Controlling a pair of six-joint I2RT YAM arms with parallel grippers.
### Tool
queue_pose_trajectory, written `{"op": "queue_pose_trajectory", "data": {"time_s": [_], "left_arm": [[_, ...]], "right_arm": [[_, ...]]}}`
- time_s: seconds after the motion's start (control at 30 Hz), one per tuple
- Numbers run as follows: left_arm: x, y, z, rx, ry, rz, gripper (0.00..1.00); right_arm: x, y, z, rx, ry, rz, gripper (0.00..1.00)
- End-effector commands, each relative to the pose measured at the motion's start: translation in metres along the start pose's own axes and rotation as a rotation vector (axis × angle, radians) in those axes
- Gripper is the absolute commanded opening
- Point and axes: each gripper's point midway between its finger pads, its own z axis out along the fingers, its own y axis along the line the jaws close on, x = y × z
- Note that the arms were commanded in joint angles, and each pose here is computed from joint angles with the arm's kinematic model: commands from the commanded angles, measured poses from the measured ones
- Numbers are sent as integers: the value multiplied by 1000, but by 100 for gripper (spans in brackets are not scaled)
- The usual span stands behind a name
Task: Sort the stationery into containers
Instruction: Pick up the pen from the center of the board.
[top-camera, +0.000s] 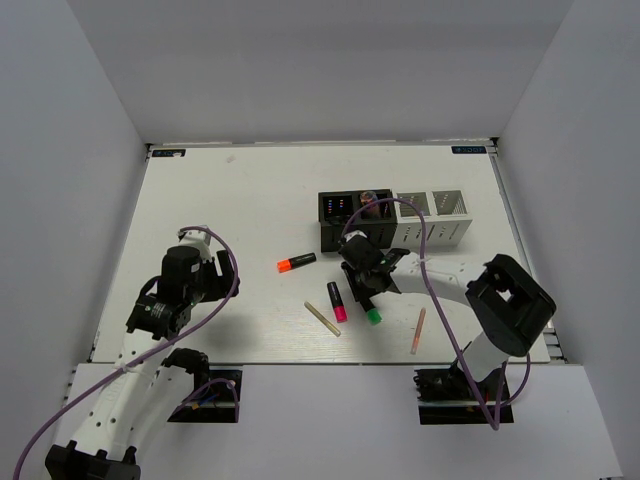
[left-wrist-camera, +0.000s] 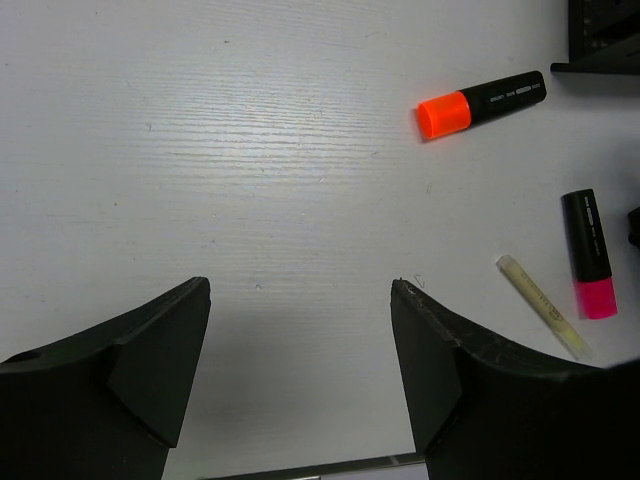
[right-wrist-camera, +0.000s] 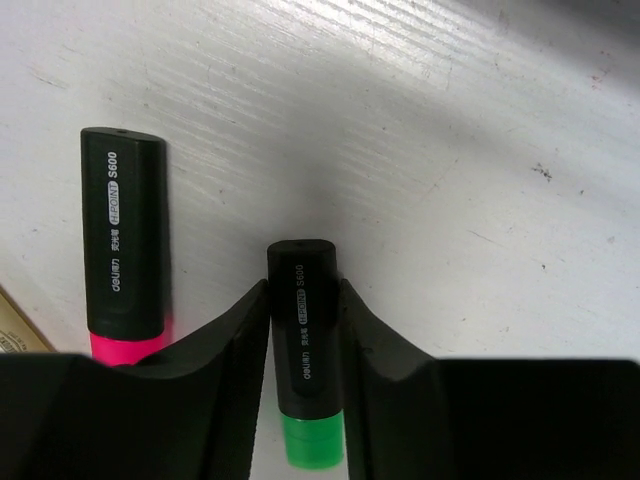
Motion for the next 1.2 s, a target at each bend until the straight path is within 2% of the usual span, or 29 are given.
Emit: {"op": "queue_pose_trajectory", "data": {"time_s": [0.0,0.03,0.07,0.17,0.2,0.4,0.57,0.73,0.93,1.17], "left_arm": [[-1,2,0,-5,-15,2,83],[-1,2,0,-5,-15,4,83],[-2,2,0,-6,-17,2,83],[-2,2,0,-4,-17,4,83],[-2,2,0,-5,-19,3,83],[-1,2,0,-4,-18,4,83],[0,2,0,-2,-15,1,83],[0,1,1,2,-7,2,83],[1,0,2,7,-4,4,83],[3,-1,4,15,7,4,83]], "right_arm": [[98,-27,18,86,331,-66,32],[100,-28,19,87,344,-70,28],[100,-26,19,79,345,-70,17],[98,-24,18,68,343,-79,2],[97,-25,17,65,338,-82,0],[77,-23,4,34,245,-111,0],[41,-8,-22,-72,92,-150,0],[28,1,-41,-148,15,-171,0],[2,-1,-59,-152,-62,-193,0],[-53,-20,-99,-80,-229,-194,0]]}}
